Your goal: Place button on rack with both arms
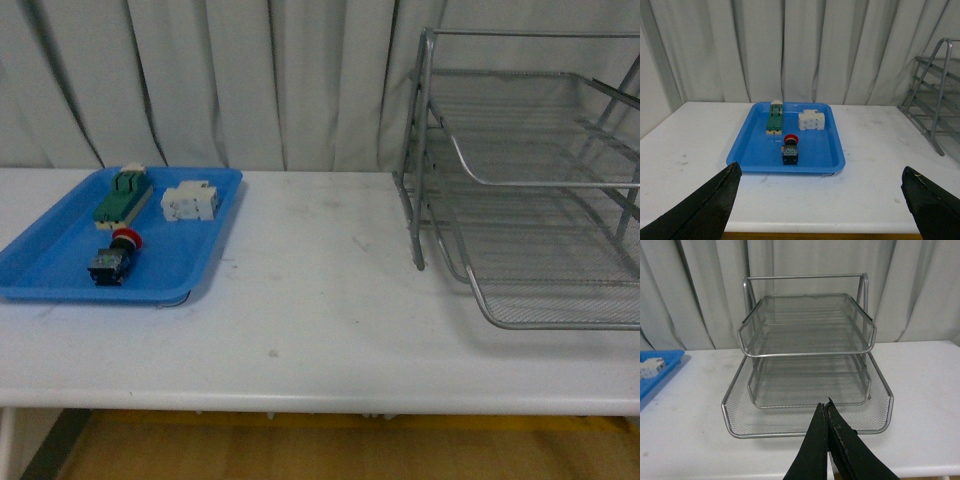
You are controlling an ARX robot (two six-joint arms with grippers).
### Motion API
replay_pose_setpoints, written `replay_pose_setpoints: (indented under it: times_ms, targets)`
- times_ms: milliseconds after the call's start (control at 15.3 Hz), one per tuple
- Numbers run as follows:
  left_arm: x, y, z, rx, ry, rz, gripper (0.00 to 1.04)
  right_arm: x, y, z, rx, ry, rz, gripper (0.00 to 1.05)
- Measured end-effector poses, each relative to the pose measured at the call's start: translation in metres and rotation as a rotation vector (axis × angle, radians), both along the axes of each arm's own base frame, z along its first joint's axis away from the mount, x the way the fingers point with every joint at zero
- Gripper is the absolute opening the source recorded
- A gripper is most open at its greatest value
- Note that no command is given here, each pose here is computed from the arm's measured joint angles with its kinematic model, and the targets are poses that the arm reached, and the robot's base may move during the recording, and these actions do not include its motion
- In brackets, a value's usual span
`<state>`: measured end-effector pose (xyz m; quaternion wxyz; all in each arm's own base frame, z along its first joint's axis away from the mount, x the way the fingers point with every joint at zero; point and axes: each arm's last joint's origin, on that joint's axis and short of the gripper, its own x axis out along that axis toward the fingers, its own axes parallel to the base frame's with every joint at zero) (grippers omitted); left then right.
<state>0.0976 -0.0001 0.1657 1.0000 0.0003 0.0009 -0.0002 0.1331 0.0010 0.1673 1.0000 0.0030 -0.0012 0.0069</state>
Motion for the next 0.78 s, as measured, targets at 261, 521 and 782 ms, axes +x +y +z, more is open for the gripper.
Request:
replay_pose_setpoints:
  times_ms: [261,521,782]
  targets:
    - [0.0,0.0,0.0,0.0,0.0,0.0,0.98,-0.011,-0.001,0.003,0.0,-0.009,-0.011,0.02]
    - [0.0,0.0,0.0,0.0,0.0,0.0,0.98,-0.019,-0.001,0.003,0.0,-0.011,-0.011,0.02]
    - [0.0,0.0,0.0,0.0,0.0,0.0,0.98,-0.024,-0.001,0.003,0.0,-0.01,-0.011,0.02]
